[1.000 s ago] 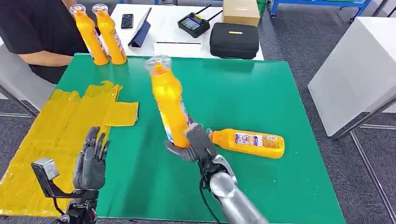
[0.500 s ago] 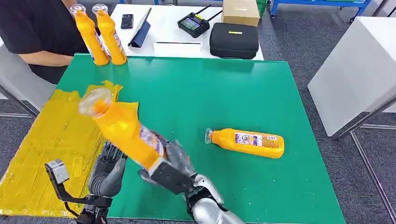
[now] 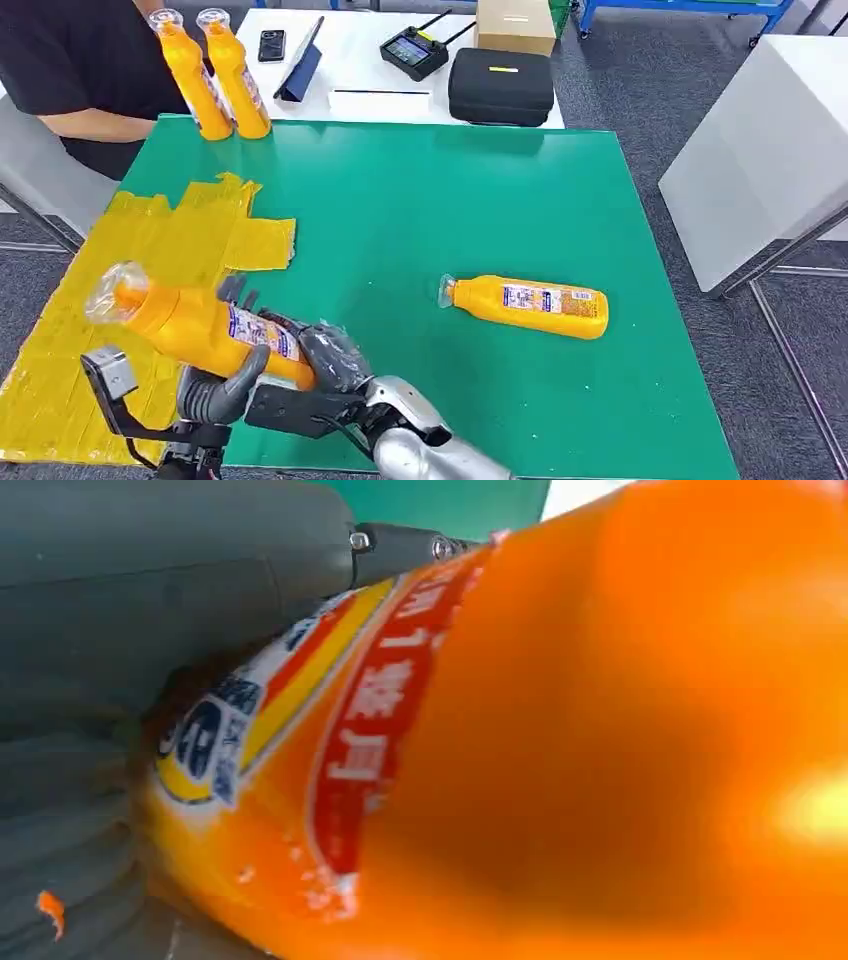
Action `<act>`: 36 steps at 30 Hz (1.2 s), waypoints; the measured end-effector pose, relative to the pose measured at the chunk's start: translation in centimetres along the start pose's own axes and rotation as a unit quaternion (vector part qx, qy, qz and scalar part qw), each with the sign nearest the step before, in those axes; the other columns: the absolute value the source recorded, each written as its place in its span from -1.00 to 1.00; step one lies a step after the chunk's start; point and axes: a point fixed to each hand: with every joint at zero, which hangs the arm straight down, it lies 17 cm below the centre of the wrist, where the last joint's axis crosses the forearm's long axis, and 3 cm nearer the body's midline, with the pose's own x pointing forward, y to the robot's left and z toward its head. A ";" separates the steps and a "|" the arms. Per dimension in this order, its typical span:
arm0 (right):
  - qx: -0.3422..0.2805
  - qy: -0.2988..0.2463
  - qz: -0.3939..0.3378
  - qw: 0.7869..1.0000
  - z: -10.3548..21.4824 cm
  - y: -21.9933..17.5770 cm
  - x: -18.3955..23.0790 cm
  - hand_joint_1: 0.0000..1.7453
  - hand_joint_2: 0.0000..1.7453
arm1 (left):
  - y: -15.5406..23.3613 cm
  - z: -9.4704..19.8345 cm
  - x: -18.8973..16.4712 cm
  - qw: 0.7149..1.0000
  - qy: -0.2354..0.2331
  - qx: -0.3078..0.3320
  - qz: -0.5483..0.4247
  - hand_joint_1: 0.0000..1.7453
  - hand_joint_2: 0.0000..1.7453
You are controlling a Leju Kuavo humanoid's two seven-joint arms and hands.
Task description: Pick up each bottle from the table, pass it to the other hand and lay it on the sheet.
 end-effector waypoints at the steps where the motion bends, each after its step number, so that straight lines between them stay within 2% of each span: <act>1: 0.006 0.000 0.004 1.000 -0.1 0.3 -0.1 1.00 1.00 | 0.3 0.1 0.0 1.000 0.001 0.004 0.000 -1.00 1.00; 2: 0.011 -0.001 0.007 1.000 -0.2 0.6 -0.1 1.00 1.00 | 0.5 0.3 -0.2 1.000 0.003 0.007 0.000 -1.00 1.00; 3: 0.018 -0.001 0.010 1.000 -0.2 1.0 -0.2 1.00 1.00 | 0.7 0.5 -0.2 1.000 0.004 0.011 0.000 -0.80 1.00; 4: 0.023 -0.001 0.014 1.000 -0.3 1.3 -0.3 1.00 1.00 | 1.0 0.6 -0.3 1.000 0.005 0.014 0.000 1.00 1.00; 23: 0.047 -0.002 0.027 0.999 -0.4 2.8 -0.5 1.00 1.00 | 3.0 2.3 0.2 0.998 -0.009 0.062 -0.009 1.00 1.00; 24: 0.047 -0.002 0.027 0.999 -0.4 2.8 -0.5 -0.90 1.00 | 3.0 2.3 0.2 0.998 -0.010 0.063 -0.009 1.00 1.00; 25: 0.046 -0.002 0.027 0.999 -0.4 2.8 -0.5 -1.00 1.00 | 3.0 2.4 0.3 0.998 -0.011 0.064 -0.009 1.00 1.00; 28: 0.041 0.002 0.021 0.999 -0.3 2.8 -0.7 -1.00 1.00 | 3.1 2.5 0.7 0.997 -0.021 0.069 -0.027 1.00 1.00; 29: 0.041 0.004 0.019 0.999 -0.3 2.8 -0.8 -1.00 -1.00 | 3.1 2.5 0.7 0.997 -0.023 0.070 -0.032 1.00 1.00; 33: 0.036 0.009 0.018 0.999 0.0 2.8 -1.3 -1.00 -1.00 | 3.5 2.5 1.0 0.994 -0.031 0.080 -0.065 1.00 1.00; 34: 0.033 0.013 0.014 0.999 0.2 2.9 -1.6 -1.00 -1.00 | 3.7 2.2 1.6 0.991 -0.046 0.085 -0.095 1.00 1.00; 36: 0.019 0.034 0.004 0.999 1.2 2.8 -3.2 -1.00 -1.00 | 4.9 1.5 3.6 0.965 -0.089 0.115 -0.220 1.00 1.00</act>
